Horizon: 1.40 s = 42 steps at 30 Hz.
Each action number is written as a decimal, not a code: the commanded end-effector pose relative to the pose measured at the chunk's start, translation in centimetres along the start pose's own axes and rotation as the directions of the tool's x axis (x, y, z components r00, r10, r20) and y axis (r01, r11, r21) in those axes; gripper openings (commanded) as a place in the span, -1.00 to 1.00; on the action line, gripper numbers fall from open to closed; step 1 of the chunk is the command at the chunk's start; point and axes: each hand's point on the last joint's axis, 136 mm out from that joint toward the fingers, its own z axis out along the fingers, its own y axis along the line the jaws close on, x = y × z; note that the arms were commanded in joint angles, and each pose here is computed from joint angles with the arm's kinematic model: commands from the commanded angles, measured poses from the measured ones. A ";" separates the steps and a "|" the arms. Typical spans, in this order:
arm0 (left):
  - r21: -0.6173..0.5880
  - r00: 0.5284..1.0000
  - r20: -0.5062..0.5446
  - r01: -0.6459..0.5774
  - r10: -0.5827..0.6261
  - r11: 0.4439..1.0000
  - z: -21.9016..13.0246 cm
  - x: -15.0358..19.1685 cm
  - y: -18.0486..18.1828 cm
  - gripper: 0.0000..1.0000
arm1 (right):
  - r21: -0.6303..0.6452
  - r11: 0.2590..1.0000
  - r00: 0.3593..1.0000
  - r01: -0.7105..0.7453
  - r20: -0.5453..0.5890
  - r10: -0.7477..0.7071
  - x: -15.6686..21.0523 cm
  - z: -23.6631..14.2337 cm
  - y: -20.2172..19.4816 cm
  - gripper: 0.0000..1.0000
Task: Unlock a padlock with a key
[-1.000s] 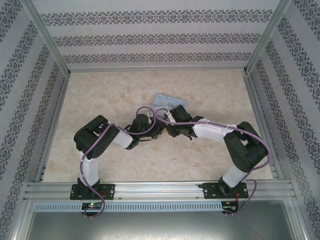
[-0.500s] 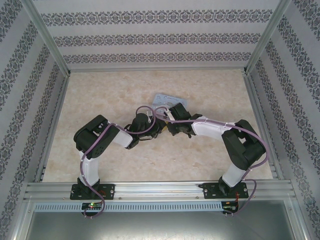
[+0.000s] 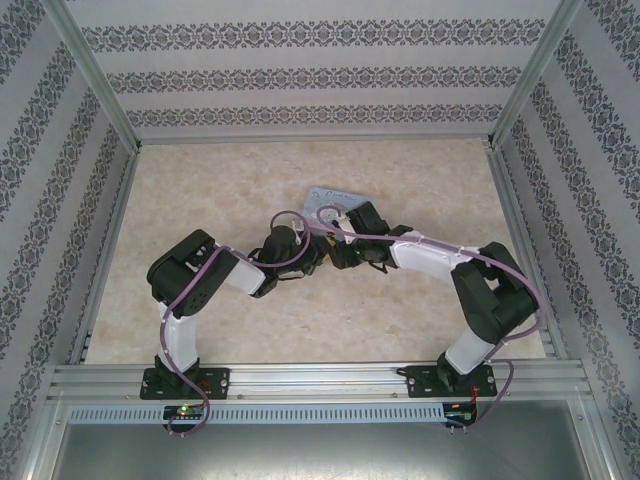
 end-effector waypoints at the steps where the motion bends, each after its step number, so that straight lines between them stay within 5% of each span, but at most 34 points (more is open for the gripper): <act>1: -0.005 0.997 -0.047 -0.055 0.054 0.998 -0.2 1.0 -0.3 -0.64 | -0.105 0.990 0.987 -0.096 0.117 0.108 -2.5 -2.8 1.1 0.12; 7: -0.033 0.996 -0.044 -0.084 0.083 0.996 -0.7 1.1 0.5 0.08 | -0.170 0.958 0.961 -0.233 0.111 0.253 -2.1 -3.2 1.6 0.26; 21: -0.167 0.946 0.064 -0.303 0.317 0.938 -6.7 -0.7 -2.6 1.00 | -0.201 0.897 0.903 -0.393 0.099 0.417 -2.2 -1.4 0.1 0.35; 31: -0.424 0.787 0.159 -0.492 0.597 0.761 -13.1 -5.4 -6.4 0.99 | -0.210 0.867 0.867 -0.453 0.123 0.483 -5.5 -0.9 -2.9 0.34; 42: -0.537 0.715 0.096 -0.549 0.693 0.641 -13.8 -8.2 -7.1 0.99 | -0.262 0.859 0.859 -0.440 0.156 0.488 -9.9 -1.5 -3.4 0.27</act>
